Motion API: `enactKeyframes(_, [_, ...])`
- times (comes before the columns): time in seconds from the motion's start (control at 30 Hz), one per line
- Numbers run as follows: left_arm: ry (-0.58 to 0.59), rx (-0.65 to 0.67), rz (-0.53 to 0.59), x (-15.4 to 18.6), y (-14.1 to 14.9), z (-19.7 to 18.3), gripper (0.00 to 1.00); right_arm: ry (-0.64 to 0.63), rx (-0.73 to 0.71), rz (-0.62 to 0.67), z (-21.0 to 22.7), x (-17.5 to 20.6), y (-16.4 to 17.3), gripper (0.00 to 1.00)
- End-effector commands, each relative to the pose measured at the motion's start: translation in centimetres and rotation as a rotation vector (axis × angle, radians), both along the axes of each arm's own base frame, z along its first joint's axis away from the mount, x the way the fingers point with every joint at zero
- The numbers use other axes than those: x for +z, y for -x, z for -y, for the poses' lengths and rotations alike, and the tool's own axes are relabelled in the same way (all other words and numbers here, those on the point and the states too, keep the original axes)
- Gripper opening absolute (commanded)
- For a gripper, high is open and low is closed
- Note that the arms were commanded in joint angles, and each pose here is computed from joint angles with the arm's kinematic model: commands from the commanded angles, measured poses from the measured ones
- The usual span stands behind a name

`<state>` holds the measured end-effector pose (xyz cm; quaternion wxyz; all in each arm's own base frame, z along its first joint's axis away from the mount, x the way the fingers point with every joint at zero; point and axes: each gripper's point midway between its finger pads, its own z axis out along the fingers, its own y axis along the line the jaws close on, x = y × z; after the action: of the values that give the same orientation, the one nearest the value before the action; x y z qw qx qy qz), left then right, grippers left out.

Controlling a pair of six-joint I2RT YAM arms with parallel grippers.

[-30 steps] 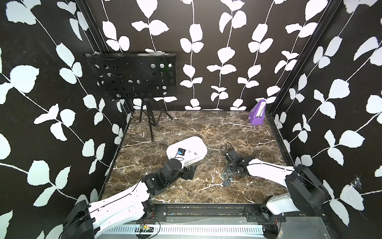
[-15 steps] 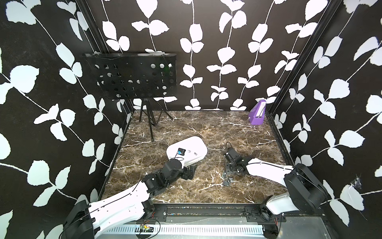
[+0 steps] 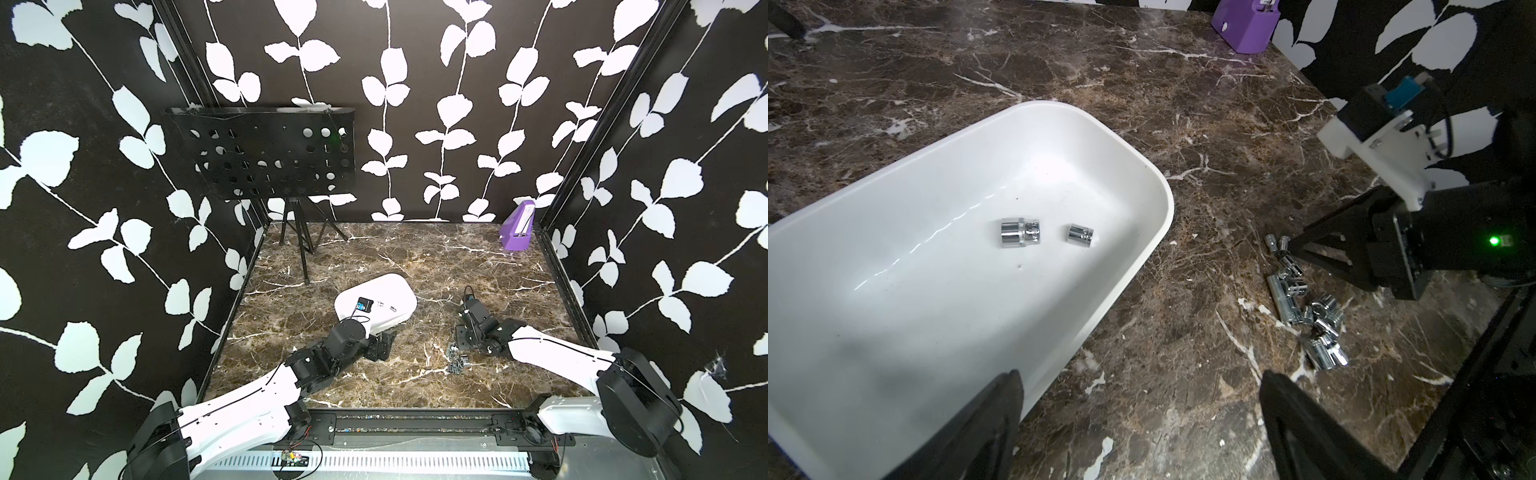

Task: Put the socket on the desktop into the storage box
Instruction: Pick up the socket head from the center of the board.

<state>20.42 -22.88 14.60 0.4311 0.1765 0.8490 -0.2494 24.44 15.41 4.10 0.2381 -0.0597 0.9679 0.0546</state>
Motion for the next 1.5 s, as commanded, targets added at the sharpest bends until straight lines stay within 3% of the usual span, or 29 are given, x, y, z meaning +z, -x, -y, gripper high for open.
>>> enactKeyframes(0.0, [0.008, -0.002, 0.002, 0.0, 0.2, -0.1, 0.89, 0.004, -0.052, 0.007, 0.7, -0.6, -0.1, 0.38])
enactKeyframes(1.47, [0.004, 0.004, -0.001, -0.2, 0.1, -0.1, 0.89, 0.077, -0.079, -0.061, 1.0, -2.6, -0.3, 0.27])
